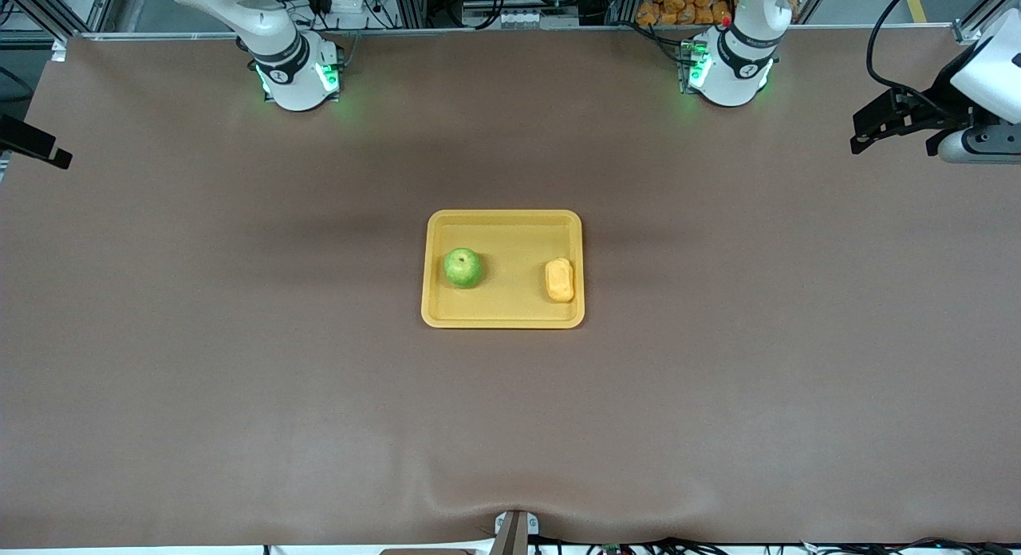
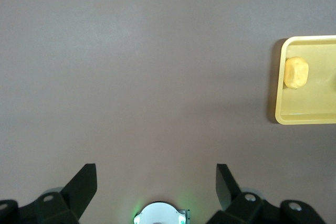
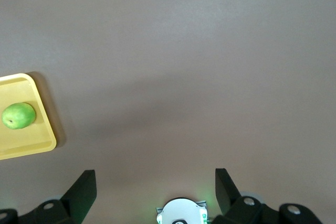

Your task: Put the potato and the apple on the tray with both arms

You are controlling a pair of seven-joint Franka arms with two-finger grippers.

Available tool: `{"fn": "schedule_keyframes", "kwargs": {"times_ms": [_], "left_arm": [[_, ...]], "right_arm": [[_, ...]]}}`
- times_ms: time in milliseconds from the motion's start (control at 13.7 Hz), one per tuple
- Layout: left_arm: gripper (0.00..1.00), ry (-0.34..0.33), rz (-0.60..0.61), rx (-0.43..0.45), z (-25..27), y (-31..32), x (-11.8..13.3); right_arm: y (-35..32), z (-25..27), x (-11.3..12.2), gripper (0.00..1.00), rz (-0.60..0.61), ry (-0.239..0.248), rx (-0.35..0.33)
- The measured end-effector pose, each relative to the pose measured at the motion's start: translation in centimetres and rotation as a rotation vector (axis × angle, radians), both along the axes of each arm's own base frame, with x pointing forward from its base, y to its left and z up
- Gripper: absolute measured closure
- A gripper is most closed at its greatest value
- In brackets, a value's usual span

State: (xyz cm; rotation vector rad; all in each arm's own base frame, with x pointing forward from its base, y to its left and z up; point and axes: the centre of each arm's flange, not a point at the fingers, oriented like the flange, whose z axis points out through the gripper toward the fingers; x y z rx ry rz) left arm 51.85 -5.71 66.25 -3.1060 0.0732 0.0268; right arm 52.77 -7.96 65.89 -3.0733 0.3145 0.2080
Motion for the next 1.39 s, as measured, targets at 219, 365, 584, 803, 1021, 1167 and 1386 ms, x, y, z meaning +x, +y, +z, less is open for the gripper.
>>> {"fn": "schedule_keyframes", "kwargs": {"times_ms": [219, 365, 584, 803, 1021, 1167, 1386], "left_arm": [[0.0, 0.0, -0.001, 0.0, 0.0, -0.1, 0.0], [0.0, 0.0, -0.002, 0.0, 0.0, -0.1, 0.0], [0.0, 0.0, -0.002, 0.0, 0.0, -0.1, 0.0], [0.0, 0.0, -0.002, 0.0, 0.0, -0.1, 0.0], [0.0, 0.0, -0.002, 0.0, 0.0, -0.1, 0.0], [0.0, 0.0, 0.002, 0.0, 0.0, 0.1, 0.0], [0.0, -0.002, 0.006, -0.001, 0.1, 0.3, 0.0]], "right_arm": [[-0.4, -0.5, -0.1, 0.0, 0.007, 0.01, 0.007], [-0.1, -0.3, -0.2, 0.0, 0.015, 0.005, 0.009], [0.0, -0.2, -0.2, 0.0, 0.016, 0.0, 0.009], [-0.2, -0.2, -0.3, 0.0, 0.013, 0.001, 0.009], [-0.2, -0.2, -0.3, 0.0, 0.013, 0.001, 0.009], [0.0, -0.2, -0.3, 0.0, 0.017, 0.001, 0.01], [1.2, -0.1, -0.1, 0.0, 0.042, -0.002, 0.009]]}}
